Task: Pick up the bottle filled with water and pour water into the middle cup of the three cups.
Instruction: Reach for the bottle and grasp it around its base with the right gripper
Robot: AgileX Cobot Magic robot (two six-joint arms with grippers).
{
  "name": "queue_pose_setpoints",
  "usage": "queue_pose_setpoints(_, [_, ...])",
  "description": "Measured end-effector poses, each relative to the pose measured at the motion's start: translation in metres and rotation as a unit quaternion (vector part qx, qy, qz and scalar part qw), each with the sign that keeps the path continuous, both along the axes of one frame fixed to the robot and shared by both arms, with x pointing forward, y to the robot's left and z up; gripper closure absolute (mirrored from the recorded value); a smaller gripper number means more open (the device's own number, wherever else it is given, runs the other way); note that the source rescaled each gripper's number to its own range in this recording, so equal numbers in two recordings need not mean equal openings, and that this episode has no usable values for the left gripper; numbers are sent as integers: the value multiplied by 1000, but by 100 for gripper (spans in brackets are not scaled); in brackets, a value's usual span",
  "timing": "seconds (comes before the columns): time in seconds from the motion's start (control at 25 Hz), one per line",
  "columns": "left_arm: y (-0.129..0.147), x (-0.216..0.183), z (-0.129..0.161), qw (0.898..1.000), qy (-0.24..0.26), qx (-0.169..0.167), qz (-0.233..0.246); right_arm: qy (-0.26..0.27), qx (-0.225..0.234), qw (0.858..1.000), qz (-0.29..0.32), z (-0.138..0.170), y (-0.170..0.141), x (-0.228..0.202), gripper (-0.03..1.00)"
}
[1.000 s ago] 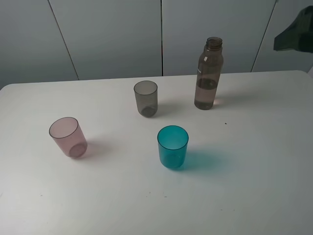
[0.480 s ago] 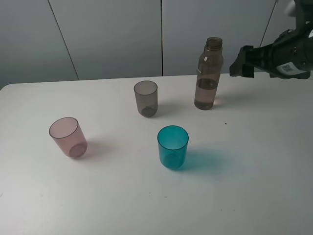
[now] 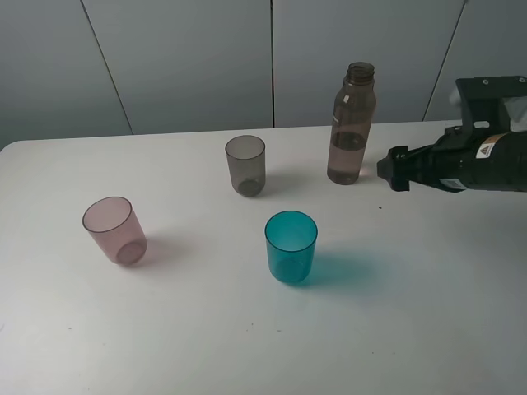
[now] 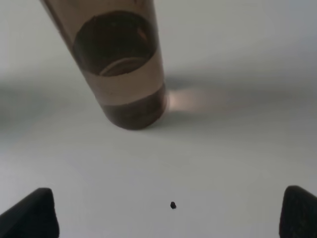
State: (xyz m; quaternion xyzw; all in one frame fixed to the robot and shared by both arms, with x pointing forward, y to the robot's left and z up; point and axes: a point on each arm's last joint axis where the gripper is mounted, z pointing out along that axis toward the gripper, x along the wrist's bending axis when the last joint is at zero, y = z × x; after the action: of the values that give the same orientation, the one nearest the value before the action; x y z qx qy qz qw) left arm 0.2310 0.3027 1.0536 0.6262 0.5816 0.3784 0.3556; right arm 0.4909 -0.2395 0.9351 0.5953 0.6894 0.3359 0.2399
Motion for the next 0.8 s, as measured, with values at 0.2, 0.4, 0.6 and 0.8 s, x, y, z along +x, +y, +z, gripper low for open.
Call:
queue_pose_setpoints(0.2, [0, 0, 0, 1000, 0, 0, 0, -36, -14, 997, 61, -15, 8, 9, -3])
queue_pose_setpoints(0.4, [0, 0, 0, 1000, 0, 0, 0, -107, 51, 990, 73, -30, 19, 24, -3])
queue_pose_setpoints(0.6, [0, 0, 0, 1000, 0, 0, 0, -98, 48, 991, 82, -52, 23, 33, -3])
queue_pose_setpoints(0.8, [0, 0, 0, 1000, 0, 0, 0, -110, 36, 989, 90, -60, 26, 48, -3])
